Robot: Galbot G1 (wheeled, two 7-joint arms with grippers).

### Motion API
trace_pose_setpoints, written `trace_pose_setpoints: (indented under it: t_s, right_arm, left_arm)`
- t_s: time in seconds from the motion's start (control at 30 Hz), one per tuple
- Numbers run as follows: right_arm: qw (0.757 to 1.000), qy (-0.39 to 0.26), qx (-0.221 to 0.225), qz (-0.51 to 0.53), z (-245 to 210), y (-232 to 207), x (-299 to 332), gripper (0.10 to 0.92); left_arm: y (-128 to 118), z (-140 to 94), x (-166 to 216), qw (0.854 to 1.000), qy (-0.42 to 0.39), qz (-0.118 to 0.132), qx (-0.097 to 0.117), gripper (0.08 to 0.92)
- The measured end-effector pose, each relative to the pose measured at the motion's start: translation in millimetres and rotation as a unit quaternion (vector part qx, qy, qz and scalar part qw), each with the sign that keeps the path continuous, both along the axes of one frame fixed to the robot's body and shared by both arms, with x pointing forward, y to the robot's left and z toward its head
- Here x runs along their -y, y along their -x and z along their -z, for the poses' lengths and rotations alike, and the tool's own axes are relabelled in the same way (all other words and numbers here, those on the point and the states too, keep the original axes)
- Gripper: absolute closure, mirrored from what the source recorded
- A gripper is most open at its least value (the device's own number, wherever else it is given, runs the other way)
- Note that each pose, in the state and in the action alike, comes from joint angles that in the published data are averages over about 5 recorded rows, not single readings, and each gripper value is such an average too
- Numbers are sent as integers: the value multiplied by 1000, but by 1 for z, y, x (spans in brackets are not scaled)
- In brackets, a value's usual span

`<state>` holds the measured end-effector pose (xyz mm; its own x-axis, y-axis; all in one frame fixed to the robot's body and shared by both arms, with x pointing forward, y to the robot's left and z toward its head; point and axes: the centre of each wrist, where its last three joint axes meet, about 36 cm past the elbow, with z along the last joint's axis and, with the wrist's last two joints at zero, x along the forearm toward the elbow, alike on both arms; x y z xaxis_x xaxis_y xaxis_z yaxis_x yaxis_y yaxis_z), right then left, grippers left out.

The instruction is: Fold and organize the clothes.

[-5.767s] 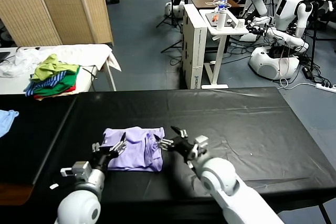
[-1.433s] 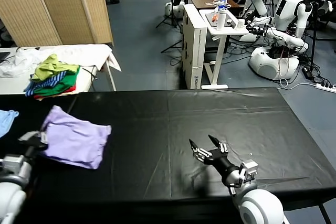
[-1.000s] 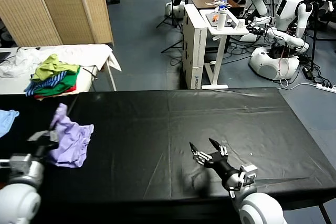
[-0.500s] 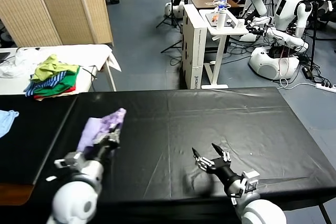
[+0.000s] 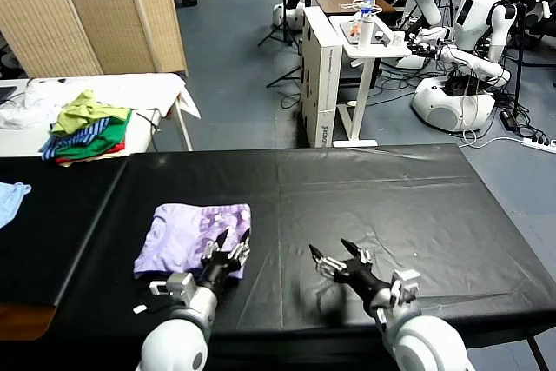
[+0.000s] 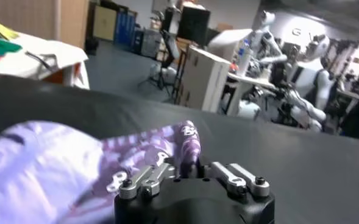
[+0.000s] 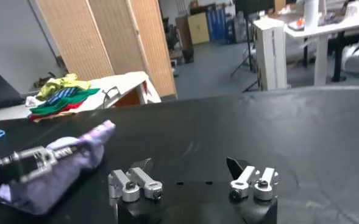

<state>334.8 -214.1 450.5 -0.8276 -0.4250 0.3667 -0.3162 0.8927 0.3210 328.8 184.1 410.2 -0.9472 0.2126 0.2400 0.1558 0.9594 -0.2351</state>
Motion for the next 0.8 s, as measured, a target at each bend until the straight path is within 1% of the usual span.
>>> trace_pose_setpoints:
  t_s: [0.03, 0.1, 0.13, 0.23, 0.4, 0.53, 0.6, 0.67, 0.7, 0.8]
  right_arm:
    - [1000, -7, -4, -4, 0, -4, -4, 115]
    - [1000, -18, -10, -13, 1, -12, -12, 115]
    - [999, -23, -12, -19, 2, -17, -17, 115]
    - [998, -36, -19, -39, 7, -29, -34, 115]
    - [995, -53, -35, -71, 17, -52, -65, 115]
    - [994, -59, -46, -85, 28, -70, -89, 115]
    - [993, -61, -53, -87, 35, -78, -98, 118]
    - [992, -62, -60, -88, 41, -84, -106, 140]
    - [992, -62, -64, -88, 44, -87, -109, 161]
    - [992, -63, -74, -86, 51, -92, -116, 268]
  left_arm:
    - [1, -3, -1, 1000, -4, 1, 11, 213]
    - [1, -8, -6, 999, -14, 0, 31, 134]
    - [1, -10, -9, 999, -19, -3, 39, 113]
    - [1, -14, -21, 998, -35, -14, 59, 95]
    - [3, -19, -41, 993, -68, -34, 87, 93]
    - [7, -20, -50, 990, -86, -48, 100, 92]
    - [9, -20, -53, 989, -91, -54, 103, 93]
    - [12, -19, -56, 988, -95, -59, 104, 93]
    - [13, -18, -57, 988, -96, -61, 105, 93]
    - [16, -18, -62, 987, -100, -67, 109, 93]
